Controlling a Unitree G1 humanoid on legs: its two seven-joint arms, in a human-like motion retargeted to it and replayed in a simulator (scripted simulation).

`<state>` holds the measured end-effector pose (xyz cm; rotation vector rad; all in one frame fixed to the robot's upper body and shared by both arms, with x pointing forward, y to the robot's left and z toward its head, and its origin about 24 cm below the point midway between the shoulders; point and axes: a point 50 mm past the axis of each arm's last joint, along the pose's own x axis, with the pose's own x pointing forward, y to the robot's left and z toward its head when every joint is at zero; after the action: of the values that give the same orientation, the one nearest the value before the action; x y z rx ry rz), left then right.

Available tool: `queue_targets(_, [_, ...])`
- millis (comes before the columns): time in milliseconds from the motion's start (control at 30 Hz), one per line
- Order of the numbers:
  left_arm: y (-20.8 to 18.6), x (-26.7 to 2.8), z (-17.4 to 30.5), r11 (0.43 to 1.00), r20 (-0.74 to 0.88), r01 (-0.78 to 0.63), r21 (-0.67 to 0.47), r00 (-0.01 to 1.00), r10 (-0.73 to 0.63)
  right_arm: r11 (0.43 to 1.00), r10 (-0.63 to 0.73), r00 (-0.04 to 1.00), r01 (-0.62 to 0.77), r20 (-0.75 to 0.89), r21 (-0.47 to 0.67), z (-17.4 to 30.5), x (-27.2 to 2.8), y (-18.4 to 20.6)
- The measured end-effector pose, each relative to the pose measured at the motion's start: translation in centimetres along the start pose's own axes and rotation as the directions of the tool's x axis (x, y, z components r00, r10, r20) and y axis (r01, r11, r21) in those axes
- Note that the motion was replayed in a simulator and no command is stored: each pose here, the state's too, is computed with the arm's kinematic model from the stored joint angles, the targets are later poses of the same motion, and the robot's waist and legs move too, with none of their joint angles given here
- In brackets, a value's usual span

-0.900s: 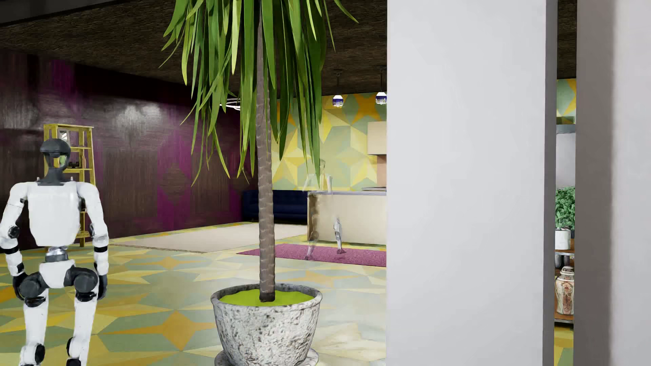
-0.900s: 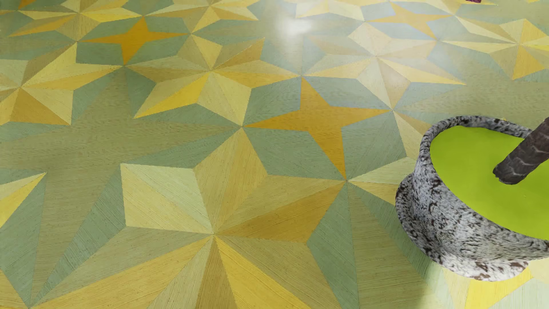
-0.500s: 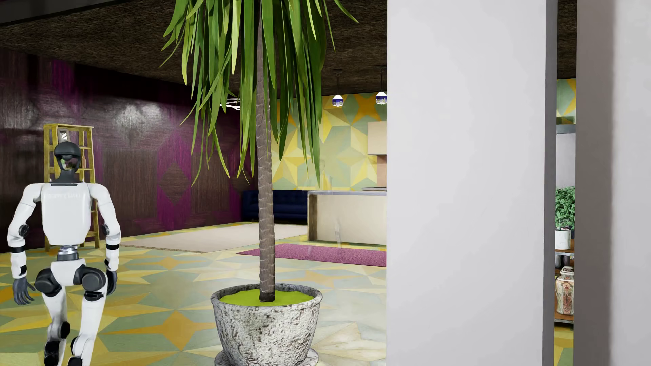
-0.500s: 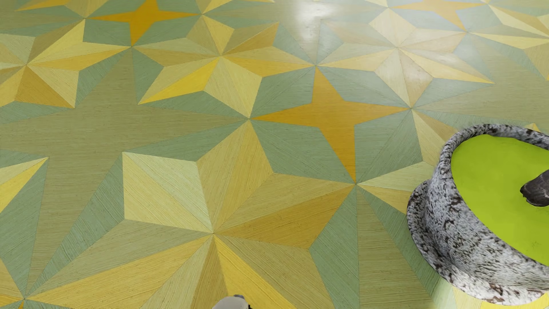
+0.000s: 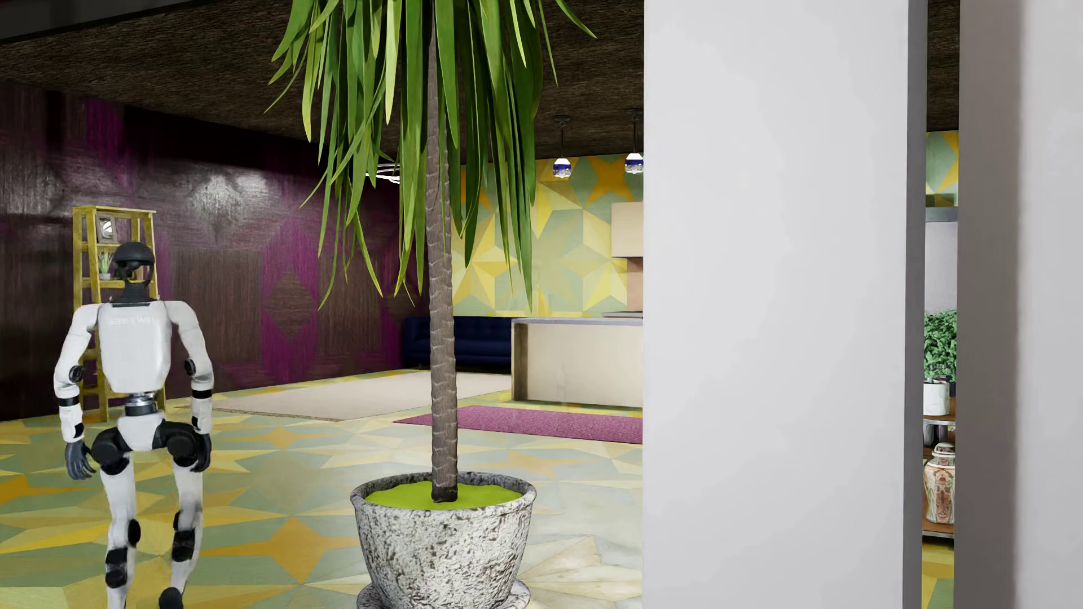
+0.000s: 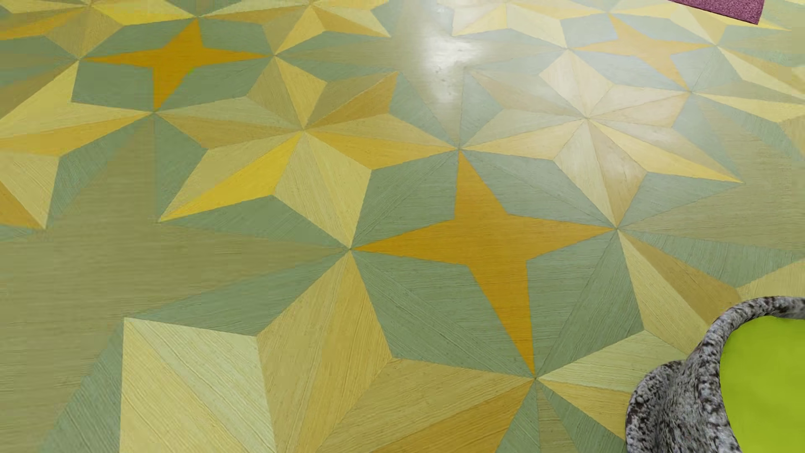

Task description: Move towards the counter

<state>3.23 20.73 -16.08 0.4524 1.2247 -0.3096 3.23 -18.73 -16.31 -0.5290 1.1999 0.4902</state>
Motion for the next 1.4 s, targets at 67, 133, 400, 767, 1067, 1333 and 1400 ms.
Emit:
queue_targets(67, [1.0,0.2,2.2,1.0,0.083,-0.026,0.001,0.996,0.026,1.0,0.002,1.0,-0.002,-0.012,0.017,-0.9,-0.5,0.3])
queue_targets(133, [2.7,0.1,4.6,0.998,0.166,-0.065,0.019,0.984,0.061,1.0,0.008,0.999,-0.007,-0.031,0.023,-1.7,-0.8,0.6])
queue_targets(400, [2.1,0.4,3.0,0.998,0.096,-0.056,-0.015,0.994,0.058,0.999,0.04,0.996,-0.041,-0.081,-0.015,-2.9,-0.9,1.4])
queue_targets(767, [-0.3,-0.9,-3.1,1.0,-0.087,0.006,-0.005,0.996,-0.006,0.972,-0.234,0.934,0.233,0.268,0.037,8.1,-0.7,-9.1])
queue_targets(1067, [1.2,-0.1,0.0,0.999,0.003,-0.023,0.029,1.0,0.023,0.999,-0.024,1.0,0.024,0.012,0.026,0.4,0.1,-0.7])
queue_targets(1333, [3.9,-0.6,1.1,0.989,0.066,-0.122,-0.086,0.99,0.128,0.998,0.059,0.987,-0.062,-0.148,-0.012,-5.1,-1.7,2.2])
queue_targets(1400, [2.6,-0.5,-0.2,0.995,0.011,-0.084,-0.056,0.996,0.085,0.999,0.04,0.992,-0.043,-0.123,-0.022,-4.3,-1.4,1.3])
